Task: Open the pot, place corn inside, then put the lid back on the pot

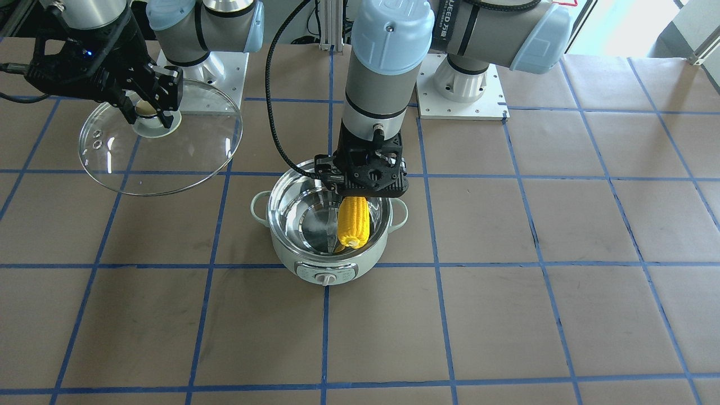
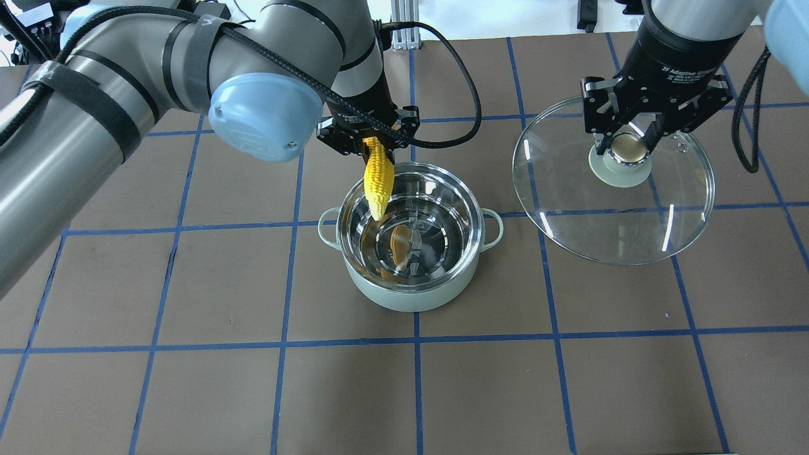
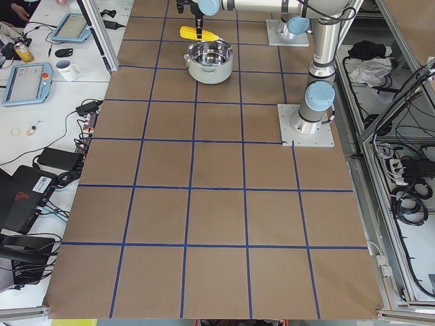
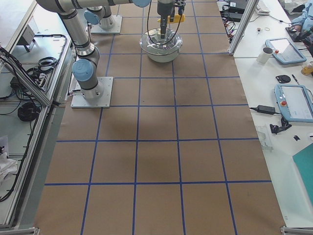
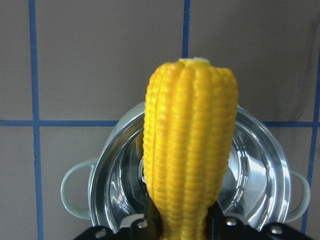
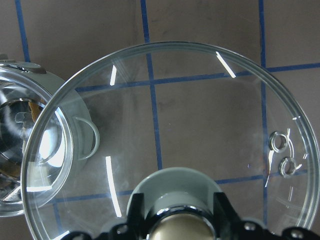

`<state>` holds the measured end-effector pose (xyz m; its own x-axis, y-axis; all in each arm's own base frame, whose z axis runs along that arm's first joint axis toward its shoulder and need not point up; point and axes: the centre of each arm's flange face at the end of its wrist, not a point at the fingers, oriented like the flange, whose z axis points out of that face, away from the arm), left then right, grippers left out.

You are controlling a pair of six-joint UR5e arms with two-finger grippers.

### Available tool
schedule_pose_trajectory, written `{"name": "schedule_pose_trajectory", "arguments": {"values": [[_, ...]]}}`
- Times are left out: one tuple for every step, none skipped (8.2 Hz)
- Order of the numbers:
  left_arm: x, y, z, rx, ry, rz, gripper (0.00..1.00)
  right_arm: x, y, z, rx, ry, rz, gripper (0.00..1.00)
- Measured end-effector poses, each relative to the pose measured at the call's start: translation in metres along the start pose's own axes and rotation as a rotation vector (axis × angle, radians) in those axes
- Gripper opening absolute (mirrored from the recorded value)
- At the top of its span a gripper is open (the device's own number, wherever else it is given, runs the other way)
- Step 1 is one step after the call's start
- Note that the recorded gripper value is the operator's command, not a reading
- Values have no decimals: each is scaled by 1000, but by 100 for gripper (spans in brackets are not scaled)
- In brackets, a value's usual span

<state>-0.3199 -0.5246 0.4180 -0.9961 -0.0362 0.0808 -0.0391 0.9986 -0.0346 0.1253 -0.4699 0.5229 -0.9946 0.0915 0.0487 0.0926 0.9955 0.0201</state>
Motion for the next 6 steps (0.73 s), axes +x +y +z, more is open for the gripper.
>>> {"name": "schedule_pose_trajectory", "arguments": {"values": [[9, 4, 7, -15, 1, -12, 0, 0, 1, 0, -6, 0, 0, 31], [14, 6, 16, -34, -3, -29, 0, 0, 1, 1, -9, 1, 0, 31], [20, 9, 28, -57, -12, -32, 0, 0, 2, 1, -11, 0, -1, 31], [29, 14, 43, -81, -24, -22, 0, 0, 2, 0, -11, 0, -1, 31], [34, 17, 59, -103, -33, -16, 0, 0, 2, 0, -11, 0, -1, 31], [37, 19, 72, -122, -42, -10, 42, 0, 3, 0, -12, 0, -1, 31]]}}
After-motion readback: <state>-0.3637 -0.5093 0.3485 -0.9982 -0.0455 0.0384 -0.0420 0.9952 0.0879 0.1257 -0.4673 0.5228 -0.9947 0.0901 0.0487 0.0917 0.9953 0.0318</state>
